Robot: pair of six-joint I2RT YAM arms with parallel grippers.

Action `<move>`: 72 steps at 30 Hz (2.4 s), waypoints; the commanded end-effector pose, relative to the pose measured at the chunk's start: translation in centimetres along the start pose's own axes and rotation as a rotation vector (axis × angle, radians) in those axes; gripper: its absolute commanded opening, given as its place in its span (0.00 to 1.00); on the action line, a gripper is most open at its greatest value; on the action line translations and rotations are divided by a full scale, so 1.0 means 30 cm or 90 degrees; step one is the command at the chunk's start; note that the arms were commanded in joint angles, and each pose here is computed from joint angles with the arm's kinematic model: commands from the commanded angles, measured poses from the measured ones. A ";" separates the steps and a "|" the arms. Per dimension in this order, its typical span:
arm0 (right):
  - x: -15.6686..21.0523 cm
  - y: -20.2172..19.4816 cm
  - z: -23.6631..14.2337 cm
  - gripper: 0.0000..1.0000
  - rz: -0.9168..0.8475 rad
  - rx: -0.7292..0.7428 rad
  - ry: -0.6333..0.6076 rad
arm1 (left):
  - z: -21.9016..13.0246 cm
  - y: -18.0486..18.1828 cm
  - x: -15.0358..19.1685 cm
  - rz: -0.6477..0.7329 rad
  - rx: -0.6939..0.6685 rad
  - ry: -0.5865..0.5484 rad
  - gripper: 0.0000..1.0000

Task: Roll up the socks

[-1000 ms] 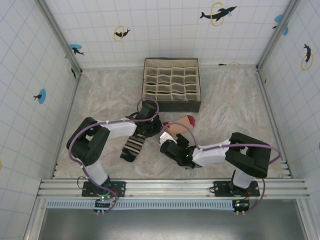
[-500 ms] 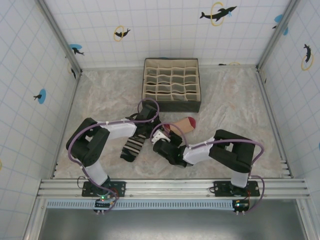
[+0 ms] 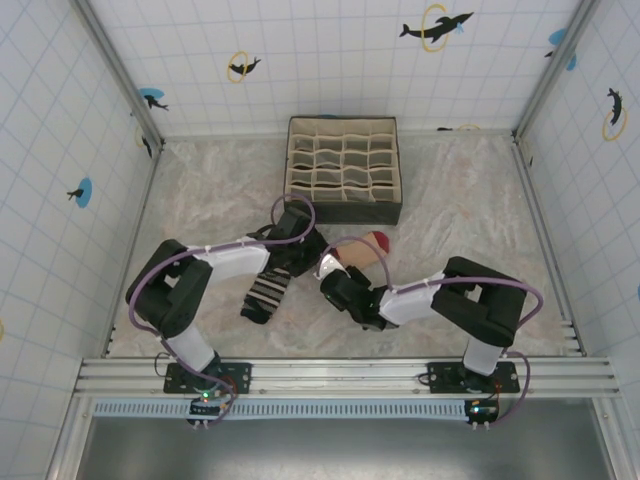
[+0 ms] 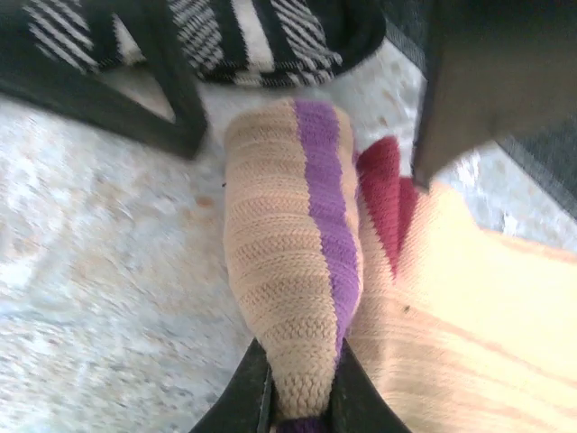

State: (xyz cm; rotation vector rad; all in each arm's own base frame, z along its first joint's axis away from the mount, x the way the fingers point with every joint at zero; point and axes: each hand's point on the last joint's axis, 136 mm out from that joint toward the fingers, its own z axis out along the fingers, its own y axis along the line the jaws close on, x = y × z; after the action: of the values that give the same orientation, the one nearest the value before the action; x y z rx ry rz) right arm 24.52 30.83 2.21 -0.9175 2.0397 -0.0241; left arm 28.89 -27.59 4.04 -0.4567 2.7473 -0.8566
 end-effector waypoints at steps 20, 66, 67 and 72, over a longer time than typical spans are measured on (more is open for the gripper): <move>0.275 -0.015 -0.058 0.00 0.263 -0.243 0.139 | -0.095 -0.059 -0.046 0.018 0.020 -0.041 0.84; 0.673 -0.082 -0.134 0.00 0.977 -0.128 0.470 | 0.034 -0.164 0.116 0.097 0.082 0.005 0.69; 0.679 -0.084 -0.136 0.00 0.983 -0.123 0.471 | 0.042 -0.168 0.123 0.105 0.083 0.006 0.68; 0.680 -0.082 -0.138 0.00 0.994 -0.131 0.464 | 0.086 -0.178 0.148 0.134 0.088 0.012 0.65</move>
State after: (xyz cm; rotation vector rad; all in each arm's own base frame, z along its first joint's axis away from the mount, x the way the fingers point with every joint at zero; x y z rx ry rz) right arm 24.84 22.78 1.04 0.4825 2.4898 1.3312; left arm 26.61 -33.89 4.96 -0.1935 2.6919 -0.9842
